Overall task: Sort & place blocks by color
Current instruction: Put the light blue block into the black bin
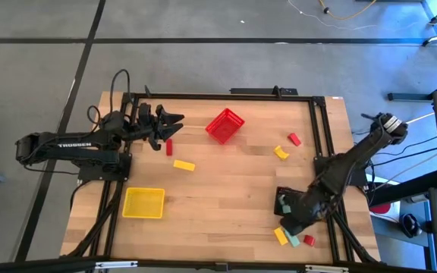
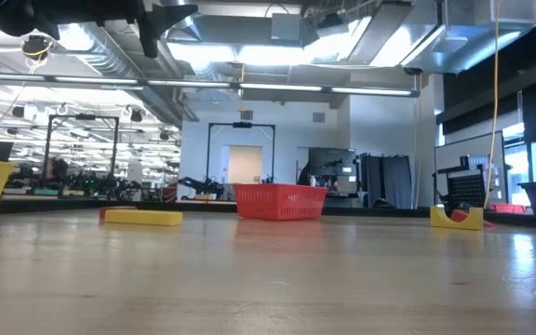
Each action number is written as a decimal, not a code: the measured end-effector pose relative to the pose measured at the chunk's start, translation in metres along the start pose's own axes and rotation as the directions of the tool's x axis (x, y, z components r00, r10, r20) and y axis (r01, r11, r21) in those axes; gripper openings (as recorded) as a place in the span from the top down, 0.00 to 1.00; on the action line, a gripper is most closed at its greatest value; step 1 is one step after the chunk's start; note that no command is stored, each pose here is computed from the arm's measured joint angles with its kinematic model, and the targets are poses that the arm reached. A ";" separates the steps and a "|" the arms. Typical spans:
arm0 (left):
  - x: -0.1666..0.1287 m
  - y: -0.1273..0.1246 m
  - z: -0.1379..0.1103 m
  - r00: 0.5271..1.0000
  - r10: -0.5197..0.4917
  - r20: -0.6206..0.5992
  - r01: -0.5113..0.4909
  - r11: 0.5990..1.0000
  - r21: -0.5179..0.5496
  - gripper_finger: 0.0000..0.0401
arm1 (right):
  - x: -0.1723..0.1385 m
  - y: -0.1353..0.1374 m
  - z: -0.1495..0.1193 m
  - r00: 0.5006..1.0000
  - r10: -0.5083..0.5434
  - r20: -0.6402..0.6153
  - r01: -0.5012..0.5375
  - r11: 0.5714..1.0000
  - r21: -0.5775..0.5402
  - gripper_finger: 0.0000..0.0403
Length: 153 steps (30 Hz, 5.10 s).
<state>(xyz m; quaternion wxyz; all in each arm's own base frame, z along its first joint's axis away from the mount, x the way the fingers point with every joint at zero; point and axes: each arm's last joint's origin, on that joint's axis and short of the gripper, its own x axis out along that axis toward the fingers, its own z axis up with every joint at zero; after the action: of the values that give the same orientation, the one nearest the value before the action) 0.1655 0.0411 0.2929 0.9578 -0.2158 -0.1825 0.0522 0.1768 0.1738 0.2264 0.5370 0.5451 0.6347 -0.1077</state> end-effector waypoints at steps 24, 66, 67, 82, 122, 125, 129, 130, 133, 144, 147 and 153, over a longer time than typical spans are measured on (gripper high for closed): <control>0.000 0.001 0.001 0.999 0.040 0.032 -0.041 0.998 0.036 0.48 | 0.102 0.023 -0.016 0.899 -0.409 0.155 0.409 0.912 0.030 0.34; 0.000 -0.001 0.003 0.999 0.007 0.035 -0.008 0.999 0.033 0.48 | 0.011 0.051 -0.067 0.941 -0.055 0.333 0.186 0.908 -0.376 0.68; 0.000 -0.001 0.002 1.000 -0.021 0.017 0.021 0.999 0.037 0.48 | 0.006 0.056 -0.060 0.933 -0.017 0.358 0.170 0.901 -0.398 0.68; -0.002 0.003 -0.019 0.962 -0.088 -0.259 0.116 0.988 0.098 0.48 | -0.076 0.111 0.101 0.723 0.283 0.630 0.308 0.684 -0.662 0.68; -0.002 -0.006 -0.025 0.977 0.025 -0.213 0.030 0.968 0.249 0.48 | -0.154 0.019 0.186 0.435 0.741 0.512 0.254 0.444 -0.859 0.68; -0.002 -0.006 -0.025 0.977 0.025 -0.213 0.030 0.968 0.249 0.48 | -0.156 0.021 0.184 0.477 0.725 0.496 0.146 0.491 -0.859 0.68; -0.002 -0.006 -0.025 0.977 0.024 -0.213 0.030 0.968 0.249 0.48 | -0.151 0.027 0.163 0.680 0.607 0.411 0.043 0.527 -0.849 0.68; -0.002 -0.006 -0.025 0.977 0.024 -0.213 0.030 0.968 0.249 0.48 | -0.147 0.027 0.156 0.740 0.549 0.388 0.032 0.548 -0.836 0.68; -0.002 -0.006 -0.025 0.977 0.025 -0.212 0.030 0.968 0.250 0.48 | -0.134 0.026 0.130 0.874 0.381 0.302 0.018 0.595 -0.804 0.68; -0.002 -0.005 -0.025 0.977 0.030 -0.209 0.024 0.968 0.251 0.48 | -0.058 -0.006 0.040 0.988 -0.134 0.079 0.155 0.791 -0.592 0.68; -0.002 -0.005 -0.025 0.977 0.031 -0.209 0.023 0.968 0.251 0.48 | -0.044 -0.017 0.027 0.976 -0.202 0.076 0.211 0.826 -0.523 0.68; -0.002 -0.005 -0.025 0.977 0.031 -0.209 0.023 0.968 0.251 0.48 | -0.024 -0.050 0.015 0.931 -0.358 0.068 0.357 0.859 -0.367 0.68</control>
<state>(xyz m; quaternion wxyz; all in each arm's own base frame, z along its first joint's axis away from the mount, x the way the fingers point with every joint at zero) 0.1731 0.0263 0.2740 0.9913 -0.0968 -0.0712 0.0536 0.1405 0.1297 0.2174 0.6008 0.3058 0.7341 -0.0819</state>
